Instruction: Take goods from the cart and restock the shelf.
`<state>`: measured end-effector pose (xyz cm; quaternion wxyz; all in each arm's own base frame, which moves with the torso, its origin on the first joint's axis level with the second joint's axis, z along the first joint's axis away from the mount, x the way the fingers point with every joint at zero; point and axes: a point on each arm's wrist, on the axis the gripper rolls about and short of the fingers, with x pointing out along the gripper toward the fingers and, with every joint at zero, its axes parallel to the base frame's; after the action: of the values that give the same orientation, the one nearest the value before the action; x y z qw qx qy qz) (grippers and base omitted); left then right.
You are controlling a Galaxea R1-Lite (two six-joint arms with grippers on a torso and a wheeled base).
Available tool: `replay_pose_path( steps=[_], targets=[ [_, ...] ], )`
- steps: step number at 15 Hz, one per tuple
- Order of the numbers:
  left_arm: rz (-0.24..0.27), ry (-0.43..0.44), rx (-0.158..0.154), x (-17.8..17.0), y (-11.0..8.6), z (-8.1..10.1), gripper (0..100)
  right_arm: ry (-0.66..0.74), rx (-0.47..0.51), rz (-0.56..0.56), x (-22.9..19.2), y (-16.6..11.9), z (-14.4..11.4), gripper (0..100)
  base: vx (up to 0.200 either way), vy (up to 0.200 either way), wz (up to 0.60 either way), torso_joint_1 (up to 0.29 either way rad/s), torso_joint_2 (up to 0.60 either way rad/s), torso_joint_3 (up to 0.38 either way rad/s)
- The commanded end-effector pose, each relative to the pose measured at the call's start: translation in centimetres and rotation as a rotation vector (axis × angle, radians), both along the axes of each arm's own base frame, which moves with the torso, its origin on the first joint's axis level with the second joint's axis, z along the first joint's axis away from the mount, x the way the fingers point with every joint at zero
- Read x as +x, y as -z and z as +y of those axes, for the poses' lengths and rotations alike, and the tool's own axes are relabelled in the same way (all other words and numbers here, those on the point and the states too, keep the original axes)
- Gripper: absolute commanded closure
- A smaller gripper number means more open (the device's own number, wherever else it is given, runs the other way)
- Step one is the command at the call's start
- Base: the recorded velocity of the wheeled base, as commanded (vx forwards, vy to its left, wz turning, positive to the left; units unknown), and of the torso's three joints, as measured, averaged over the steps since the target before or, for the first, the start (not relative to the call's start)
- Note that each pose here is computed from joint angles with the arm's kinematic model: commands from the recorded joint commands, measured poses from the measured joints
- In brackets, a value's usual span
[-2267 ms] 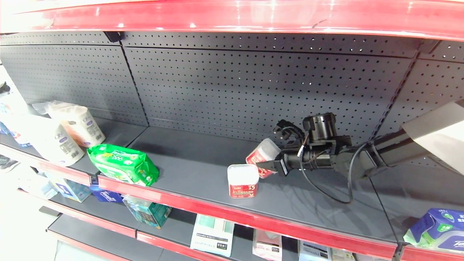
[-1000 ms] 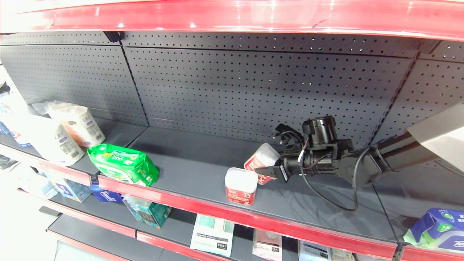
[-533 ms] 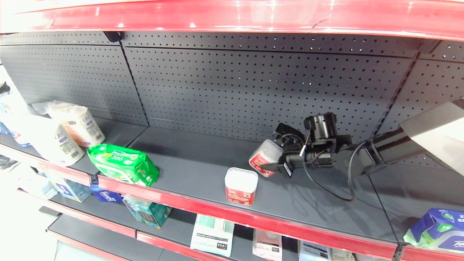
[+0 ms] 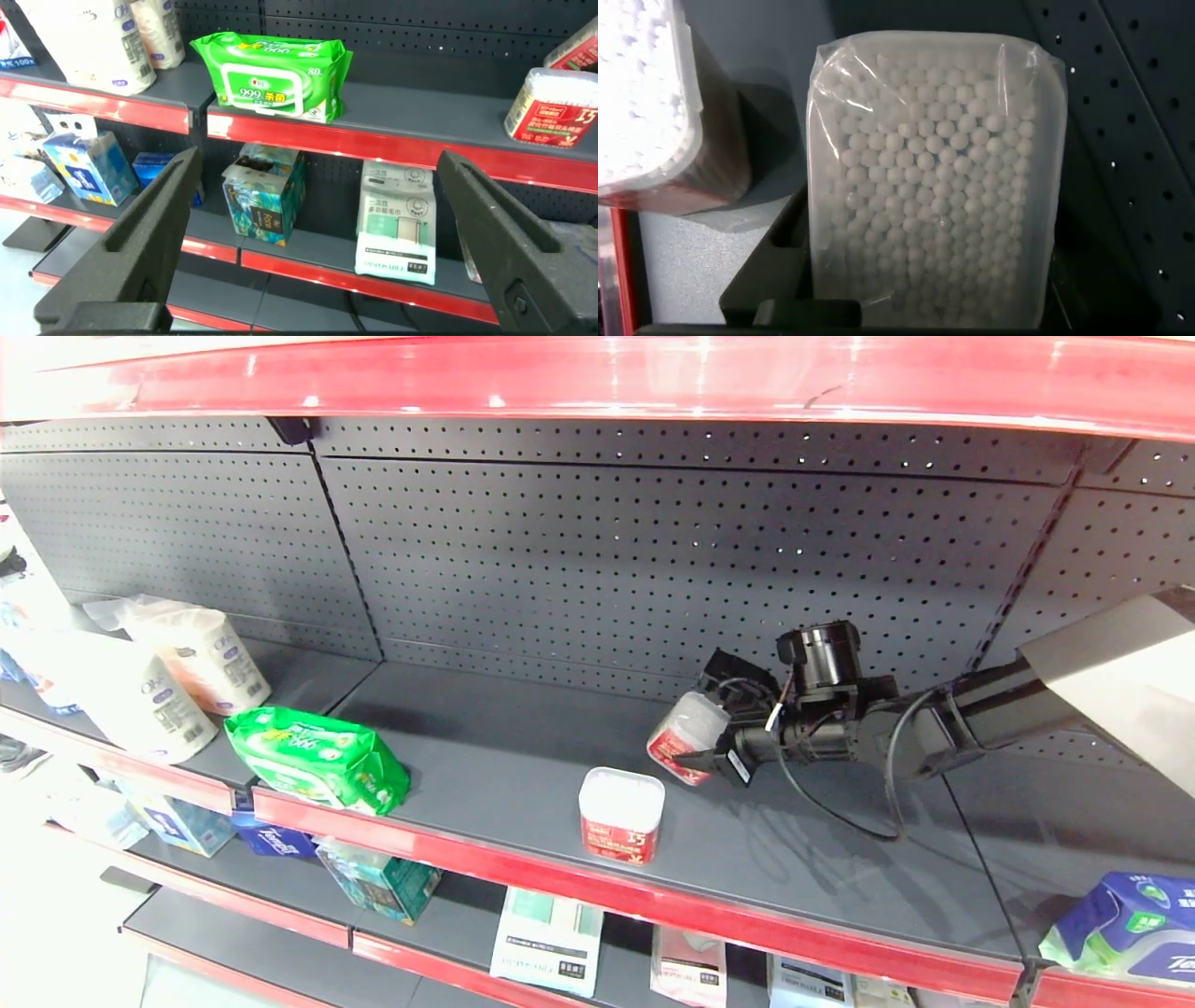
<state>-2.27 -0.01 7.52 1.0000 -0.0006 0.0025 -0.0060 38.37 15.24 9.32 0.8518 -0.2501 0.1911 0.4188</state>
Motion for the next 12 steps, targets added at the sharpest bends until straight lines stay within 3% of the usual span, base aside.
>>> replay_pose_path(
  steps=[1, 12],
  targets=[
    [0.001, 0.000, 0.000, 0.0, 0.0, 0.0, 0, -0.003, -0.002, 0.003, -0.1, 0.1, 0.1, 100, 0.000, 0.000, 0.00, 0.000, 0.00, 0.000],
    [0.001, 0.000, 0.000, 0.0, 0.0, 0.0, 0, 0.003, -0.022, 0.038, 0.3, 1.8, 0.4, 100, 0.000, 0.000, 0.00, 0.000, 0.00, 0.000]
  ],
)
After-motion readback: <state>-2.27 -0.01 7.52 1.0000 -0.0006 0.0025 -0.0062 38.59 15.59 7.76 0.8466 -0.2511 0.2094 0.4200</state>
